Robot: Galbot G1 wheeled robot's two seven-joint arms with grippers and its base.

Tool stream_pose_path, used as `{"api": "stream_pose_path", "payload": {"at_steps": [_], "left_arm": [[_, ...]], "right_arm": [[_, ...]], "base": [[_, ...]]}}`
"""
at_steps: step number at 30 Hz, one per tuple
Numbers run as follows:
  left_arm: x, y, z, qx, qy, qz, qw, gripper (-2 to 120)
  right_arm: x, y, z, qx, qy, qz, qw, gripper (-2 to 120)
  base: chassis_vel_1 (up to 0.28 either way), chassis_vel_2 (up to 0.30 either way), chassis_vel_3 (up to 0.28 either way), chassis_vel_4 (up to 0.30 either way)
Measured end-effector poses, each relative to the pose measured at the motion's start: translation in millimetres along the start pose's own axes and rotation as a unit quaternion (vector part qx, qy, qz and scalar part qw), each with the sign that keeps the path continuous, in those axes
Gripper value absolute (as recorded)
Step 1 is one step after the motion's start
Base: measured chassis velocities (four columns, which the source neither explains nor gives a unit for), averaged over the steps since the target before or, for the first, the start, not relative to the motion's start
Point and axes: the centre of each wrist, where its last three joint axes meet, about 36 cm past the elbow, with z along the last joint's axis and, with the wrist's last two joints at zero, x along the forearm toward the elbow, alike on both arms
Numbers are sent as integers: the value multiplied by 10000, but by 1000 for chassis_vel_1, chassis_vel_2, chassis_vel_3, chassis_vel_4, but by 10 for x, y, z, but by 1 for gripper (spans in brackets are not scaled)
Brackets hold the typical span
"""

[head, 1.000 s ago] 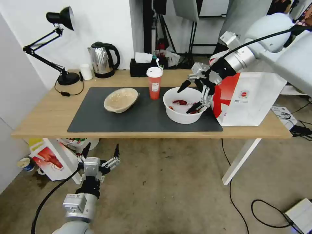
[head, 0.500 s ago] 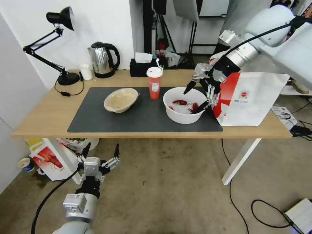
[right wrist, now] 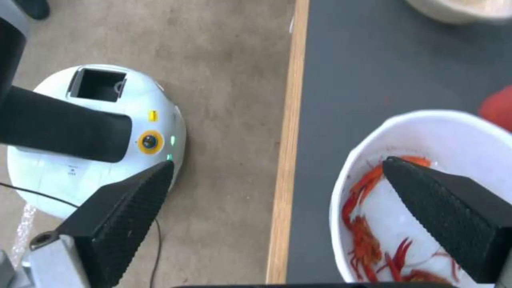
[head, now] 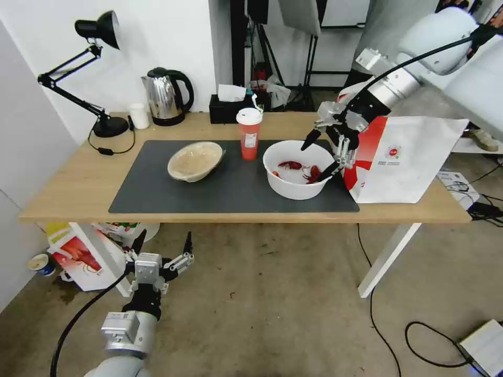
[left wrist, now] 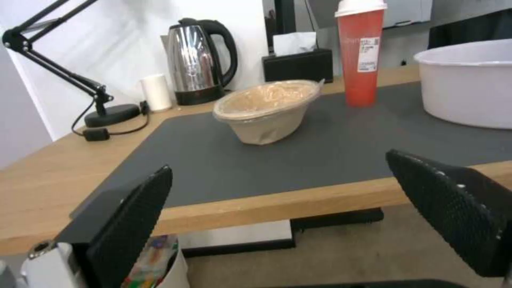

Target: Pick up the trash from the table and place it into the takeout bag.

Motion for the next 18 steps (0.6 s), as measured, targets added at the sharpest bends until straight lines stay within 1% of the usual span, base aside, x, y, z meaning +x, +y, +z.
{"api": "stream_pose_path", "payload": {"at_steps": [4, 13, 18], "left_arm": [[0, 0, 0, -1, 0, 0, 10000, 100], [0, 0, 0, -1, 0, 0, 10000, 100], [0, 0, 0, 0, 0, 0, 10000, 100]], "right_arm": [[42, -43, 45, -219, 114, 31, 9997, 100], [-23, -69, -24, -318, 257, -114, 9991, 100], [27, -60, -85, -324, 296, -124, 9990, 100]], "base": [[0, 0, 0, 0], [0, 0, 0, 0], [0, 0, 0, 0]]}}
